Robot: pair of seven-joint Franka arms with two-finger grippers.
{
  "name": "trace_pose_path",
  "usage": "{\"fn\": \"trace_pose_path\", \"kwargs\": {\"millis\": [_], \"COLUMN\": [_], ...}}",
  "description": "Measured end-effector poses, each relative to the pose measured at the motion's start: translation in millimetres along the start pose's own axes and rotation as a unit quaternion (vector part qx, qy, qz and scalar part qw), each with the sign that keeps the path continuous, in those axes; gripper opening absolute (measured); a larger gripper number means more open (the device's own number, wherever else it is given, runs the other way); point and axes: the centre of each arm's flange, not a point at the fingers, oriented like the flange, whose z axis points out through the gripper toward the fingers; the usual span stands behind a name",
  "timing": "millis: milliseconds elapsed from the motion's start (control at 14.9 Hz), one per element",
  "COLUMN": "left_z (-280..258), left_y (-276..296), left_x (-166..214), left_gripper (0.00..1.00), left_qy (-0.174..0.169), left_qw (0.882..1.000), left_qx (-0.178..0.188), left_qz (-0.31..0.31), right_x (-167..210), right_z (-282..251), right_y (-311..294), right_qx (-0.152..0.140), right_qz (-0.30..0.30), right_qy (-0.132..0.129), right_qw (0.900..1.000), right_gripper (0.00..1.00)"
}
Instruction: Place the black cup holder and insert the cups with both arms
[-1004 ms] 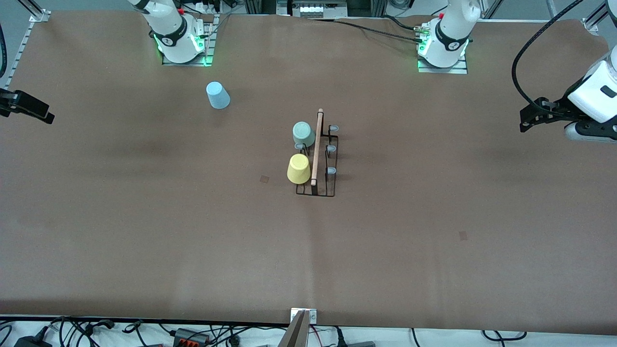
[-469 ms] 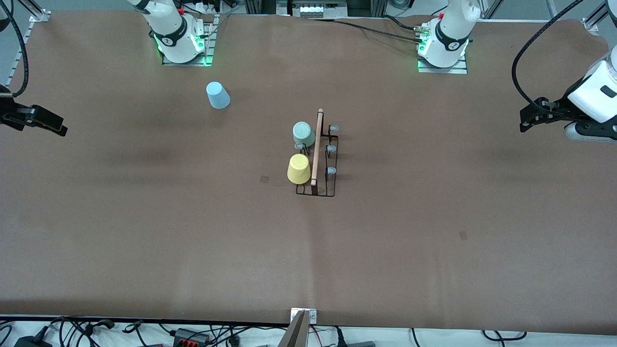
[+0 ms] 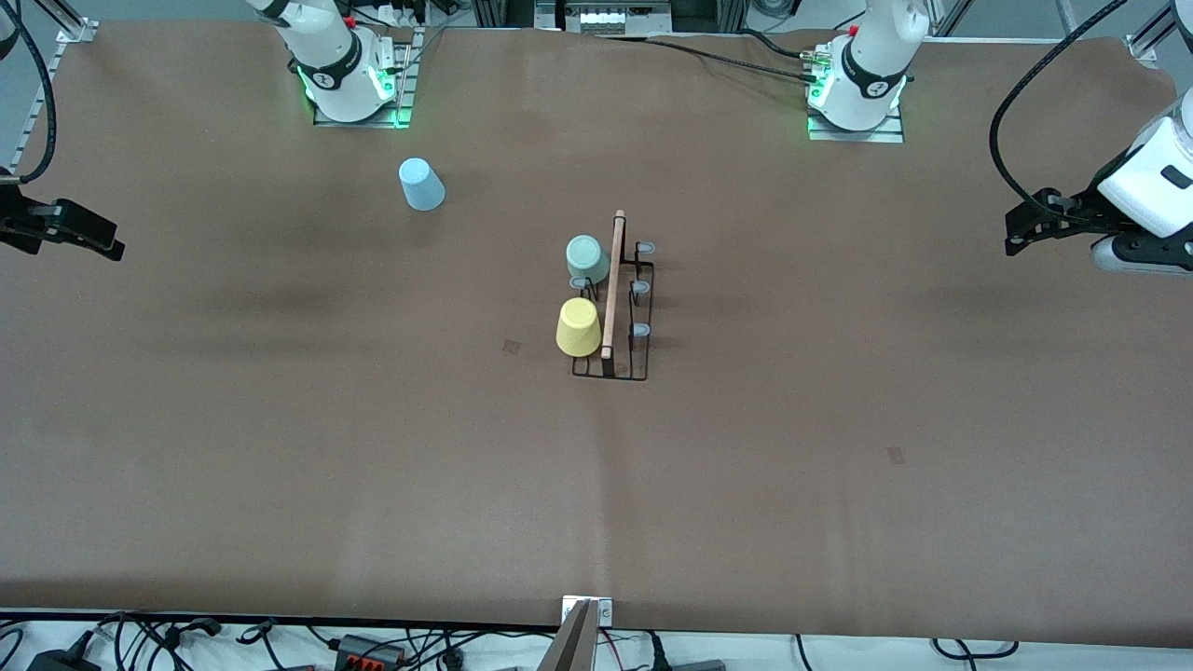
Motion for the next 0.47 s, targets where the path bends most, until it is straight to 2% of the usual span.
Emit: {"fn": "trace_pose_path", "kwargs": {"millis": [469], "left_z": [0.0], "left_y": [0.0], "left_x": [0.0], "left_gripper": [1.00], "left_qy": [0.000], "left_qw": [1.000], "left_qx": [0.000], "left_qz": [0.000], "right_x": [-3.8], "right_z": [-3.9], "right_y": [-2.3], "right_qx": [0.002], "right_qz": [-0.002], "right_qy": [0.003], "right_qw": [1.000], "right_gripper": [1.00]}}
